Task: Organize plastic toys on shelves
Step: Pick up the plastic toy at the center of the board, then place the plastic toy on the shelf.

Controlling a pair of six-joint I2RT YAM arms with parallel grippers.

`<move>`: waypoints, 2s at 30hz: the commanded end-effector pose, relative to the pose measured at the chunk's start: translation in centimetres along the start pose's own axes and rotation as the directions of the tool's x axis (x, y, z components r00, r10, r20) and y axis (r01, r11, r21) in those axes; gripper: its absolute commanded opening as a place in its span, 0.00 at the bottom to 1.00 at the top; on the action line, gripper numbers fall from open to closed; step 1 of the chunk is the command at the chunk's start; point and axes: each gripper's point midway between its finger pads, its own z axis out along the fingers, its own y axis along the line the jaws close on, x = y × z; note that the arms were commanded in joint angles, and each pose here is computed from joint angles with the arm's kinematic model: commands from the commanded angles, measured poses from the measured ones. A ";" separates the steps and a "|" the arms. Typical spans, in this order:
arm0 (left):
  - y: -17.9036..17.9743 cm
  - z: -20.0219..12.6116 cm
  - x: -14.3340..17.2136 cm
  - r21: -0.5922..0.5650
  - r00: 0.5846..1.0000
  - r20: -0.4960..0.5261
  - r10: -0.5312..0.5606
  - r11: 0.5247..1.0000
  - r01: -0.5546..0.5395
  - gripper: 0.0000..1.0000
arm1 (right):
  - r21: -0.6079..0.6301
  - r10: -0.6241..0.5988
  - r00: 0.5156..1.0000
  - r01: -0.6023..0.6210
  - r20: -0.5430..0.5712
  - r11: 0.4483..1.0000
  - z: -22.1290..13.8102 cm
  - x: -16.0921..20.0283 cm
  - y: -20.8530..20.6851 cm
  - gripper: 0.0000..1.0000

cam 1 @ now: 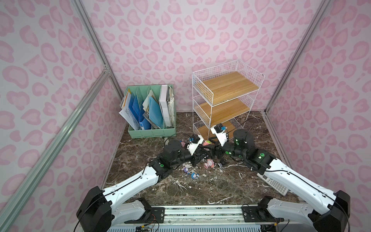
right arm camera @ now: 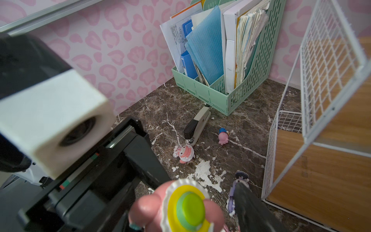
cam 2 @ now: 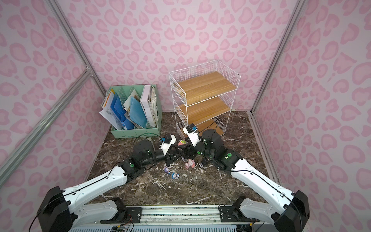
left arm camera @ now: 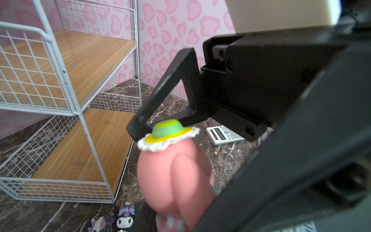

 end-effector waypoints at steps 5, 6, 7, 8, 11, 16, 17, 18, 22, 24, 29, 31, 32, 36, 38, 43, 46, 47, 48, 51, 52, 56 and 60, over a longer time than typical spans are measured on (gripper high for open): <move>-0.4 -0.2 -1.9 0.014 0.997 0.070 0.025 1.000 -0.026 0.00 | -0.061 0.036 0.999 -0.037 -0.021 0.997 0.4 0.5 0.8 0.68; -0.4 -0.1 -1.8 0.014 0.997 0.068 0.023 1.000 -0.024 0.00 | -0.069 0.040 0.999 -0.041 -0.022 0.997 0.5 0.6 1.0 0.65; -0.3 -0.1 -1.9 0.013 0.997 0.068 0.024 1.000 -0.025 0.00 | -0.074 0.042 0.999 -0.044 -0.022 0.996 0.5 0.6 1.0 0.63; -0.3 -0.1 -1.8 0.012 0.998 0.066 0.023 1.000 -0.023 0.00 | -0.078 0.043 0.999 -0.044 -0.019 0.996 0.5 0.5 1.1 0.60; -0.2 0.0 -1.8 0.010 0.997 0.069 0.020 1.000 -0.021 0.01 | -0.082 0.042 0.999 -0.043 -0.009 0.996 0.3 0.1 1.3 0.57; -0.2 0.1 -1.8 0.009 0.998 0.065 0.018 1.000 -0.018 0.10 | -0.054 0.031 1.000 -0.031 0.001 0.998 0.0 -0.2 0.9 0.54; -0.2 0.1 -1.7 0.009 0.998 0.062 0.017 1.000 -0.018 0.13 | -0.048 0.027 1.000 -0.027 0.003 0.998 -0.1 -0.3 0.9 0.54; -0.1 0.1 -1.7 0.009 0.998 0.062 0.017 1.000 -0.018 0.18 | -0.039 0.023 1.000 -0.022 0.005 0.999 -0.3 -0.4 0.8 0.54; -0.1 0.2 -1.5 0.008 0.998 0.055 0.015 1.000 -0.016 0.29 | -0.005 0.007 1.000 -0.007 0.010 1.000 -0.6 -0.6 0.2 0.53; -0.1 0.3 -1.3 0.008 0.999 0.049 0.013 1.000 -0.014 0.35 | 0.016 0.002 1.000 -0.003 0.016 1.000 -0.8 -0.8 -0.3 0.53; 0.0 0.2 -0.7 0.003 0.999 0.031 0.013 1.000 -0.013 0.44 | 0.061 -0.013 0.999 0.010 0.035 0.998 -1.4 -1.3 -1.8 0.52; 0.1 0.1 -0.5 -0.005 1.000 0.025 0.014 1.000 -0.014 0.45 | 0.069 -0.017 0.999 0.014 0.043 0.998 -1.7 -1.6 -2.3 0.52; 0.2 0.1 -0.5 -0.011 1.000 0.022 0.013 1.000 -0.013 0.47 | 0.069 -0.022 0.999 0.018 0.045 0.997 -1.7 -1.7 -2.4 0.52; 0.5 -0.2 -0.6 -0.036 1.000 0.021 0.014 0.999 -0.013 0.60 | 0.122 -0.048 0.998 0.041 0.049 0.992 -2.6 -2.8 -3.6 0.52; 0.9 -0.4 -0.7 -0.063 1.000 0.008 0.007 0.998 -0.006 0.66 | 0.160 -0.071 0.995 0.060 0.068 0.985 -3.8 -4.5 -4.2 0.52; 2.3 -1.3 -1.4 -0.169 0.999 -0.027 -0.030 0.985 0.025 0.99 | 0.274 -0.157 0.978 0.114 0.140 0.955 -7.5 -9.9 -6.2 0.53; 2.9 -2.1 -2.3 -0.215 0.999 -0.036 -0.028 0.976 0.020 0.99 | 0.306 -0.189 0.968 0.132 0.165 0.943 -8.9 -13.3 -7.3 0.52; 3.2 -2.4 -2.7 -0.240 0.999 -0.036 -0.029 0.971 0.020 0.99 | 0.320 -0.204 0.964 0.142 0.171 0.937 -9.2 -14.3 -7.7 0.52; 3.5 -2.7 -3.1 -0.257 0.999 -0.034 -0.030 0.966 0.020 0.99 | 0.334 -0.219 0.959 0.151 0.178 0.930 -9.4 -15.3 -7.8 0.52; 4.6 -3.7 -4.4 -0.314 0.998 -0.028 -0.048 0.949 0.037 0.99 | 0.368 -0.256 0.944 0.168 0.208 0.915 -9.6 -18.7 -8.5 0.52; 4.9 -4.0 -4.9 -0.329 0.998 -0.026 -0.060 0.943 0.048 0.99 | 0.380 -0.268 0.938 0.171 0.218 0.909 -9.7 -20.0 -8.8 0.52; 6.0 -4.8 -6.7 -0.359 0.996 -0.018 -0.089 0.930 0.077 0.99 | 0.408 -0.285 0.932 0.175 0.225 0.896 -9.2 -23.1 -11.0 0.53; 7.3 -5.7 -7.9 -0.380 0.991 0.023 -0.136 0.915 0.134 0.99 | 0.414 -0.300 0.929 0.192 0.214 0.890 -7.9 -24.9 -12.4 0.53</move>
